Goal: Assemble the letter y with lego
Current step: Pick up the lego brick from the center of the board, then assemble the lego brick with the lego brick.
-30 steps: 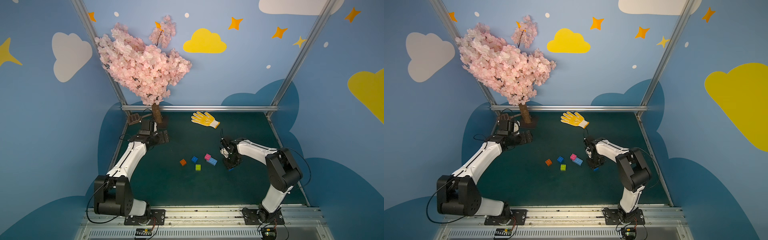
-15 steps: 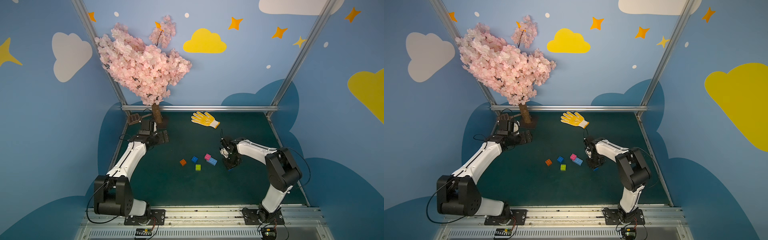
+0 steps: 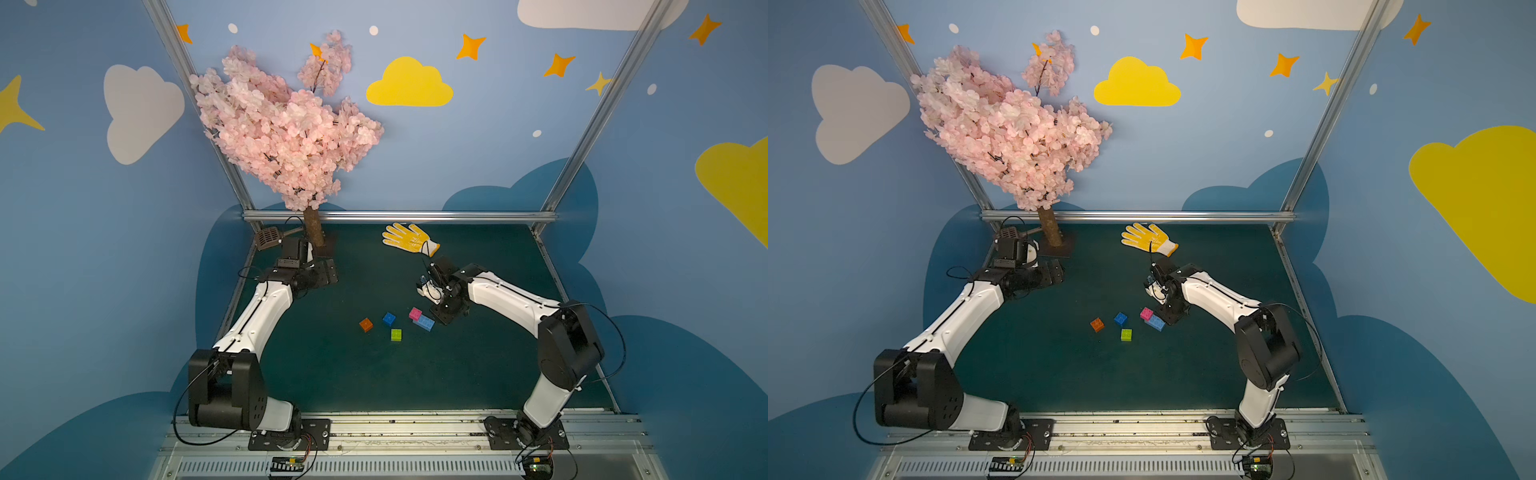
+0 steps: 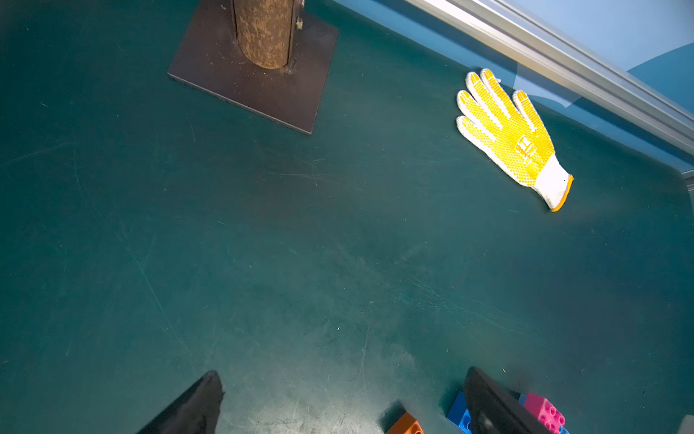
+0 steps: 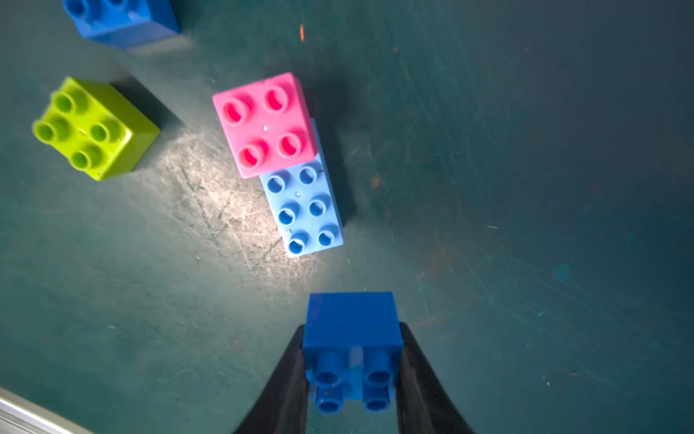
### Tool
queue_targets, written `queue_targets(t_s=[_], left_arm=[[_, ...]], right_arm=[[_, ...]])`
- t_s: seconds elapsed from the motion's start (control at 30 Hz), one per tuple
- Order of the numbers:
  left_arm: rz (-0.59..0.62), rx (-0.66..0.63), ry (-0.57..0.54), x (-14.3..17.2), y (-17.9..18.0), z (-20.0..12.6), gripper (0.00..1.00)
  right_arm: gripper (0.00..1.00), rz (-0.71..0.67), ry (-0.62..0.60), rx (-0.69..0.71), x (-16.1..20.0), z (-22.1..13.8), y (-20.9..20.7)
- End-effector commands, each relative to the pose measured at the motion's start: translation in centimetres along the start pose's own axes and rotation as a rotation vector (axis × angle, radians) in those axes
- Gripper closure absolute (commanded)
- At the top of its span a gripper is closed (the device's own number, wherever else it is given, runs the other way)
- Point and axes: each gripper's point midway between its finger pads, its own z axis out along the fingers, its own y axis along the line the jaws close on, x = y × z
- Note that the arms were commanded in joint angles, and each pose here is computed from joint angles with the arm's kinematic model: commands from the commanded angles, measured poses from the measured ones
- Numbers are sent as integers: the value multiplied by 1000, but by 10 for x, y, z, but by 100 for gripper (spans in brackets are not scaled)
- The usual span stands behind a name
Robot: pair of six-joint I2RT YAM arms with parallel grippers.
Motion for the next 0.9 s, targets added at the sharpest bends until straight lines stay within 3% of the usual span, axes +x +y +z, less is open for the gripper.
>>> queue_targets(t_s=[0.0, 0.3, 0.87], left_arm=[[-4, -9, 12, -2, 1, -1, 0], [-6, -8, 9, -3, 1, -2, 0], [-11, -10, 9, -3, 2, -1, 0]], right_arm=[[100, -89, 17, -3, -1, 10, 6], [100, -221, 75, -8, -1, 31, 20], [100, -241, 137, -27, 4, 40, 24]])
